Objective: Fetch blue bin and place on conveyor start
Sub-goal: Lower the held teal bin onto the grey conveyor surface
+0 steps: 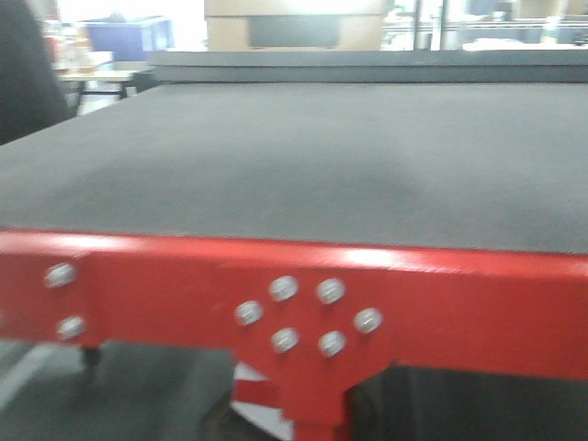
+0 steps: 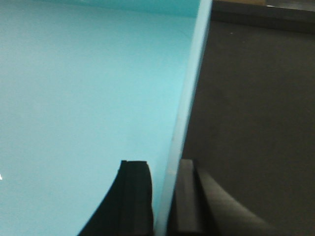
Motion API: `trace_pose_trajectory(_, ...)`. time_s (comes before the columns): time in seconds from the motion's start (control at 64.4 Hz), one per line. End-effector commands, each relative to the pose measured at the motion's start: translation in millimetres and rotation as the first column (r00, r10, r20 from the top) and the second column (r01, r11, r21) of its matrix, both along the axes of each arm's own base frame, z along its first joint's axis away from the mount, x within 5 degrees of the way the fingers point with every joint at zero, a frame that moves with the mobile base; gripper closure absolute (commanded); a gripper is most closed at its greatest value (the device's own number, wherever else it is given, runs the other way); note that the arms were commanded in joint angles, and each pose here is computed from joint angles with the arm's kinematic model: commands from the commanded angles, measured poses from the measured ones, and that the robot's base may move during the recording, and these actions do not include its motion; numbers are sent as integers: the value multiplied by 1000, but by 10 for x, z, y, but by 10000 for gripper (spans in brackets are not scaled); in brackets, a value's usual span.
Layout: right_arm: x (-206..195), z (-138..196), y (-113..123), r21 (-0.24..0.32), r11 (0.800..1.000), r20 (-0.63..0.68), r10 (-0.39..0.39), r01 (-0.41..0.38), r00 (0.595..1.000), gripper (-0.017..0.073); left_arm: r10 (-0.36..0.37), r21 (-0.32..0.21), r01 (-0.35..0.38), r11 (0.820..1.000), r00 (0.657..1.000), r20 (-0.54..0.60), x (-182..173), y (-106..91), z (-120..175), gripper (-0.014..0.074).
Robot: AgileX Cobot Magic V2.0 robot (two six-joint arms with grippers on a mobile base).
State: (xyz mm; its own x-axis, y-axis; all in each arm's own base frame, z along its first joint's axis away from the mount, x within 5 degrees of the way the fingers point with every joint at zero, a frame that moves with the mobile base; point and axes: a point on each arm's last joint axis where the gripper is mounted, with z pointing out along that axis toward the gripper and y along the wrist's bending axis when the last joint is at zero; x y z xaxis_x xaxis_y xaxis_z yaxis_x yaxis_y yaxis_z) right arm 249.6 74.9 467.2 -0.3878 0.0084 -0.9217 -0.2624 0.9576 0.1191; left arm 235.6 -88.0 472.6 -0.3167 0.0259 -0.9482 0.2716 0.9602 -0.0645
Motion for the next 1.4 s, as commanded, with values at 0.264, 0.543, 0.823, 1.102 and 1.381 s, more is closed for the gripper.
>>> trace_pose_trajectory(0.264, -25, 98, -4, 13, 1000, 75, 7, -8, 997, 712, -22, -42, 25, 999, 998, 64, -34, -23, 91, 705)
trace_pose_trajectory(0.543, -25, 98, -4, 13, 1000, 75, 7, -8, 997, 712, -22, -42, 25, 999, 998, 64, -34, -23, 91, 705)
trace_pose_trajectory(0.823, -25, 98, -4, 13, 1000, 75, 7, -8, 997, 712, -22, -42, 25, 999, 998, 64, -34, -23, 91, 705)
trace_pose_trajectory(1.102, -25, 98, -4, 13, 1000, 75, 7, -8, 997, 712, -22, -42, 25, 999, 998, 64, -34, -23, 91, 705)
trace_pose_trajectory(1.381, -25, 98, -4, 13, 1000, 75, 7, -8, 997, 712, -22, -42, 25, 999, 998, 64, -34, -23, 91, 705)
